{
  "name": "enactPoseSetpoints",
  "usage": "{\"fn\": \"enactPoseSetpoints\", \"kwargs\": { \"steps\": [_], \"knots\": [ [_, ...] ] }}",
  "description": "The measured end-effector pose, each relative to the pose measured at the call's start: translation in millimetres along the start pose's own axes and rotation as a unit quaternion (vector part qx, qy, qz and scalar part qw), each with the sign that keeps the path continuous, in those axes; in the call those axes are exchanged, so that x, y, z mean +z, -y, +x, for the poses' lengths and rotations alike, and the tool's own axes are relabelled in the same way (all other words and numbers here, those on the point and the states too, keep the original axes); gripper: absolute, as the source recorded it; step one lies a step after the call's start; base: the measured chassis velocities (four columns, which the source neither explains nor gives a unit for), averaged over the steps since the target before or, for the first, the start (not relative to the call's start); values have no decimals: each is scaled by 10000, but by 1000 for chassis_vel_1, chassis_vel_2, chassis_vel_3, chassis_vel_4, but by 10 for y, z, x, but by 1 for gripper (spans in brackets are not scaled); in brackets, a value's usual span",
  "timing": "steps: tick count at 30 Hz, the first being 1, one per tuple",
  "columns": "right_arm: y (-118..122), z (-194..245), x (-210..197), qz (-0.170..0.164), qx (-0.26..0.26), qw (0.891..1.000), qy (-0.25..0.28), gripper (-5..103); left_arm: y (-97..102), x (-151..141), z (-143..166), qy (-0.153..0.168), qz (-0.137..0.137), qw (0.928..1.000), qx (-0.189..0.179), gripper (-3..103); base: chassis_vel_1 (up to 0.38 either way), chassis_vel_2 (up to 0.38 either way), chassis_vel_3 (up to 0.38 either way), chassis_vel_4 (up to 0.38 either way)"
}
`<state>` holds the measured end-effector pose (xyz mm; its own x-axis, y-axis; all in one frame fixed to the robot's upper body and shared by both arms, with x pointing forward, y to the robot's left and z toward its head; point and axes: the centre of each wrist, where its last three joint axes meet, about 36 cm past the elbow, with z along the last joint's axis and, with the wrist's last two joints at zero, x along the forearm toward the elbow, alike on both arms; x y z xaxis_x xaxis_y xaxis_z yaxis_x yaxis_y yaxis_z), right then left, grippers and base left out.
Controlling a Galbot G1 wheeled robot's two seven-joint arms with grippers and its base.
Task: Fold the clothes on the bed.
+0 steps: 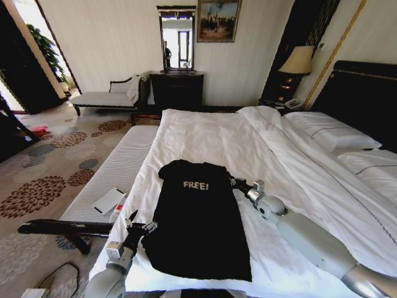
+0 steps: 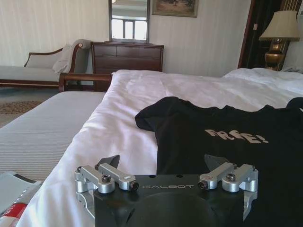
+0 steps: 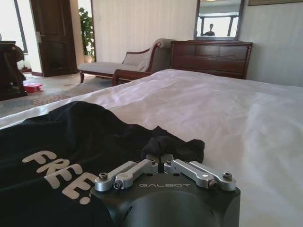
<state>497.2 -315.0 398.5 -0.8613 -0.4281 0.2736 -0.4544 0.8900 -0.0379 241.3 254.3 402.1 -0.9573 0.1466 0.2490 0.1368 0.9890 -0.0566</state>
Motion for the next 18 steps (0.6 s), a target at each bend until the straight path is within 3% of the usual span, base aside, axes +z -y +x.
{"fn": "enactPoseSetpoints", "kwargs": {
  "steps": [7, 11, 14, 18],
  "knots": [
    [-149, -346, 156, 300, -123, 9992, -221, -2, -62, -36, 93, 1, -19, 10000, -89, 100, 0, 0, 0, 0],
    [-301, -372, 233, 506, -263, 9981, -242, 5, -87, -22, 125, -20, -19, 9999, -116, 100, 0, 0, 0, 0],
    [-467, -268, 240, 694, -465, 9964, -119, 21, -93, 5, 117, -42, -19, 9999, -124, 100, 0, 0, 0, 0],
    [-538, -112, 149, 869, -592, 9944, 72, 32, -79, 23, 81, -41, -9, 9999, -103, 100, 0, 0, 0, 0]
  ]
}}
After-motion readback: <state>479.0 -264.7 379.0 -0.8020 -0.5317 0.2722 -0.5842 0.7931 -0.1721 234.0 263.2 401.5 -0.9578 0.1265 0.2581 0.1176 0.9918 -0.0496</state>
